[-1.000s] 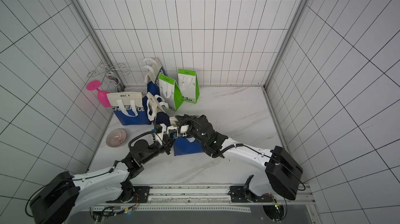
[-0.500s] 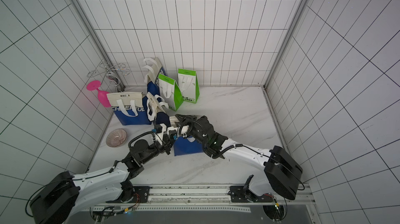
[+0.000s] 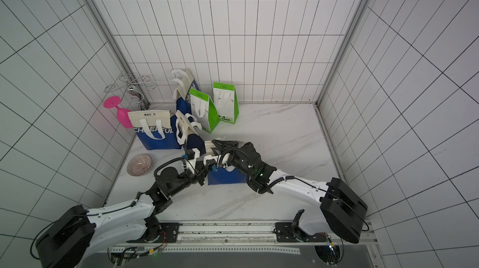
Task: Open the takeout bag
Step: Open the takeout bag at the center of the board.
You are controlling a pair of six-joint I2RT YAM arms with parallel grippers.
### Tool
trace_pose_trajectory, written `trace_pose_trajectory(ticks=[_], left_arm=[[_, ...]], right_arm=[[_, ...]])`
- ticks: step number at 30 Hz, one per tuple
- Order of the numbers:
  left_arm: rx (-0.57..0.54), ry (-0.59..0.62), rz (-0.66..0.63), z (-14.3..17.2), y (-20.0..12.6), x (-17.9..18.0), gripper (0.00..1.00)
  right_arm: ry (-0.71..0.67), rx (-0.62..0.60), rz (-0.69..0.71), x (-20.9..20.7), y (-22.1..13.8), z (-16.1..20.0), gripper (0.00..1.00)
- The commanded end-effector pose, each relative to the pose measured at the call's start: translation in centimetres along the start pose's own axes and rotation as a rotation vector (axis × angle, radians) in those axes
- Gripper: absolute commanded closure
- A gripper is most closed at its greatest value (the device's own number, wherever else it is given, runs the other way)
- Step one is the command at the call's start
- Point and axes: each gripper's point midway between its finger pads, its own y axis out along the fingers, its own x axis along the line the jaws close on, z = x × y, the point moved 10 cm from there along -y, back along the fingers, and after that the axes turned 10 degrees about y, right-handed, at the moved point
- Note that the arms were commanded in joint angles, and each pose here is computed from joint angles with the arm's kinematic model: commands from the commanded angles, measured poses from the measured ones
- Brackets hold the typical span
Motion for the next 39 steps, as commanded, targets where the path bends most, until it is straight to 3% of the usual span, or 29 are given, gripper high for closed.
trace_pose_trajectory(ticks=[1, 8, 15, 22, 39], left_arm=[[0.013, -0.002, 0.018, 0.2, -0.1, -0.2, 1.00], [0.013, -0.002, 0.016, 0.1, 0.0, -0.2, 1.00], [0.014, -0.003, 0.018, 0.1, 0.0, -0.2, 1.00], [0.012, -0.003, 0.016, 0.1, -0.1, -0.2, 1.00], [0.009, -0.002, 0.020, 0.0, 0.0, -0.2, 1.00]], right_arm=[[0.013, -0.067, 0.007, 0.3, -1.5, -0.5, 0.59], [0.044, -0.064, -0.107, 0.9, -2.7, -0.7, 0.58], [0.031, -0.008, -0.190, 1.7, -1.6, -0.2, 0.71], [-0.001, 0.031, -0.130, 1.2, -0.2, 0.1, 0.61], [0.002, -0.060, -0.097, -1.4, -0.4, -2.3, 0.62]])
